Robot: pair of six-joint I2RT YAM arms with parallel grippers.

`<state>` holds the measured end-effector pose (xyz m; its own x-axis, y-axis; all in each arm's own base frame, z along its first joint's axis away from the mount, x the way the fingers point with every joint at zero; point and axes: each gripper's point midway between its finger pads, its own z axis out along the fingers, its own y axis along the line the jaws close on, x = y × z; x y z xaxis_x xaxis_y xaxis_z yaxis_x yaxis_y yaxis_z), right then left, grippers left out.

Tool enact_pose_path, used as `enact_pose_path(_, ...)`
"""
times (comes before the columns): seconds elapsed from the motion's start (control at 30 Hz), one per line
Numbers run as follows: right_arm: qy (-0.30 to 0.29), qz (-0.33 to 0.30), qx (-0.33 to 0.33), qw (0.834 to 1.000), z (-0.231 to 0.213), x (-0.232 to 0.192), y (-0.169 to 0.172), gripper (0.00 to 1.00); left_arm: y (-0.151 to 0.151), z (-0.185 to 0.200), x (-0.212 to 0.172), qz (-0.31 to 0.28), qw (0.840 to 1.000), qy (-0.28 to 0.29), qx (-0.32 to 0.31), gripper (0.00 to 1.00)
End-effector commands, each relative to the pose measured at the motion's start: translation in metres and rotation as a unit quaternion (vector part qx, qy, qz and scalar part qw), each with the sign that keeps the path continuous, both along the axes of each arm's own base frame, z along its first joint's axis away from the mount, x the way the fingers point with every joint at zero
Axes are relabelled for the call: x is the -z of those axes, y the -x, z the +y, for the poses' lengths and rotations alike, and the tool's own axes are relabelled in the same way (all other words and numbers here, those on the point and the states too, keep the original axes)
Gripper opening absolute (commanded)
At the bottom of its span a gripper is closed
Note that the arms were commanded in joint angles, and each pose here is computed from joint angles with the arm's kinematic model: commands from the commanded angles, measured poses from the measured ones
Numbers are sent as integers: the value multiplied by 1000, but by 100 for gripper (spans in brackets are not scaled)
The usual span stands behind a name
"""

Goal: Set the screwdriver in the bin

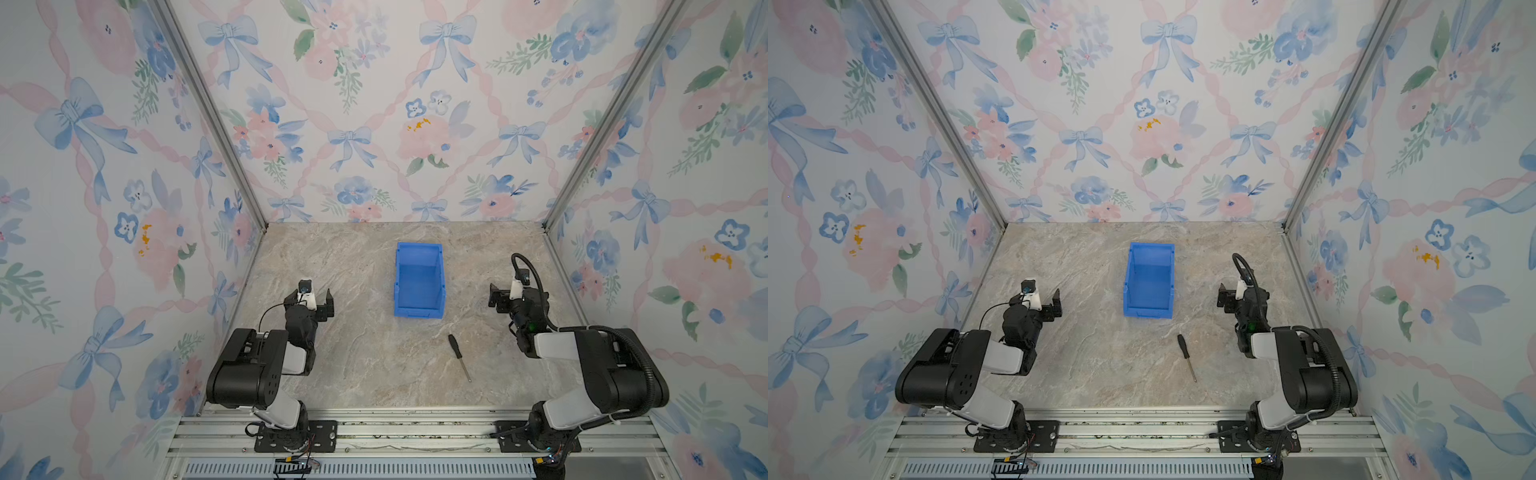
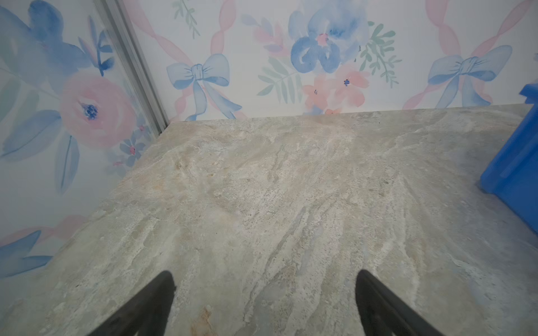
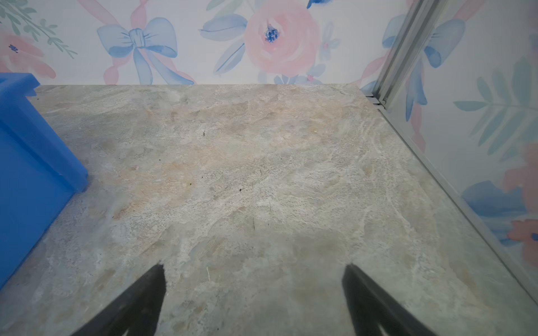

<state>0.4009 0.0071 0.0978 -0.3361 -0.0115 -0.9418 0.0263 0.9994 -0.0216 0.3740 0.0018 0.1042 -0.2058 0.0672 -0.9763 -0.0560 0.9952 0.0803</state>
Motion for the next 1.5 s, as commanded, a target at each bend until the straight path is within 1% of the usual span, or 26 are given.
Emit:
enact_pose_path(0.0, 4, -2, -2, 1000, -2, 2, 1, 97, -4, -1, -3, -3, 1000, 6, 4, 98)
enact_pose_path(1.07, 4, -2, -2, 1000, -1, 2, 1, 97, -4, 0, -2, -2, 1000, 10, 6, 98)
enact_pose_path(1.2, 12, -4, 9, 1000, -3, 0, 1, 97, -3, 0, -3, -3, 1000, 10, 5, 97)
enact_pose_path(1.27, 21, -3, 29, 999, -7, -6, 0, 97, -3, 2, -6, -8, 1000, 10, 1, 98)
enact_pose_path(1.37, 27, 14, 29, 999, -5, -17, 1, 97, -2, 7, -15, -13, 1000, 12, -15, 98)
enact_pose_path(1.47, 36, 14, 25, 999, 0, -30, 6, 97, -4, 13, -21, 8, 999, 16, -35, 98)
